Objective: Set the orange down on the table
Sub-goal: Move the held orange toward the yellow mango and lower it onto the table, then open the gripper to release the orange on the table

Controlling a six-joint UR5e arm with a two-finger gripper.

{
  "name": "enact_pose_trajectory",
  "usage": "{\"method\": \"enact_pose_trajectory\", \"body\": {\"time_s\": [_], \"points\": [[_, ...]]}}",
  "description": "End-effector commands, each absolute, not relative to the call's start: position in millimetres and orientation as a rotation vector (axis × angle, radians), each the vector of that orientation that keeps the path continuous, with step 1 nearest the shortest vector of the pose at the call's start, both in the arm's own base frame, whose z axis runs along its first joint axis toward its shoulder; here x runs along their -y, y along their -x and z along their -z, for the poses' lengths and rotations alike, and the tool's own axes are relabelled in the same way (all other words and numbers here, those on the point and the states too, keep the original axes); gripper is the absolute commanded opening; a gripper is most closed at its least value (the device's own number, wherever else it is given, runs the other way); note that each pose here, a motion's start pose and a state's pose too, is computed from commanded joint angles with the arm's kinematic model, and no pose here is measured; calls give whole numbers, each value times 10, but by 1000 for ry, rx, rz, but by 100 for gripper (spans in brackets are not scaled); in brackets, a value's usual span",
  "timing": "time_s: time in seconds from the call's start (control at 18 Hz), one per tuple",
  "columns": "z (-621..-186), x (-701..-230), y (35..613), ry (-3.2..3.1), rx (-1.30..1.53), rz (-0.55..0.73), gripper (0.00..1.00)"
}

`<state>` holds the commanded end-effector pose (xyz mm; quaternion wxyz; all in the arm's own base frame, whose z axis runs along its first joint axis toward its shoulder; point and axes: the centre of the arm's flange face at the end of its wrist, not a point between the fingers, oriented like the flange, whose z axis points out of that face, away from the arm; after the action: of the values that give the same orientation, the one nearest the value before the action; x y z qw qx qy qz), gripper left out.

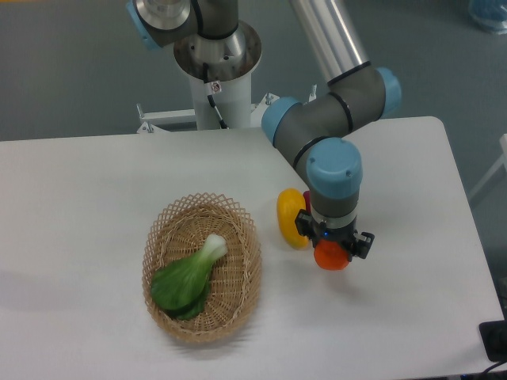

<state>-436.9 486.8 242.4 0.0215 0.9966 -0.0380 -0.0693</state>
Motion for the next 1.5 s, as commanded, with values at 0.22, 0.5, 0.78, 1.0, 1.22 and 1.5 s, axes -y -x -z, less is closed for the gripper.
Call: {"method": "enact_pose_trajectory", "body": {"time_s": [0.22, 0.5, 0.78, 1.0, 1.22, 1.5], "points": [[-2319, -4923, 4316, -3078, 138, 196, 77], [-2312, -4920, 4313, -3077, 138, 194, 100], [-2507, -4951, 4385, -3114, 107, 225, 100], [-2784, -4955, 4660, -3190, 18, 264, 100], [-2940, -5042, 4871, -3206, 7, 316, 100], [-3057, -4945, 5040, -3259, -20, 286, 100]]}}
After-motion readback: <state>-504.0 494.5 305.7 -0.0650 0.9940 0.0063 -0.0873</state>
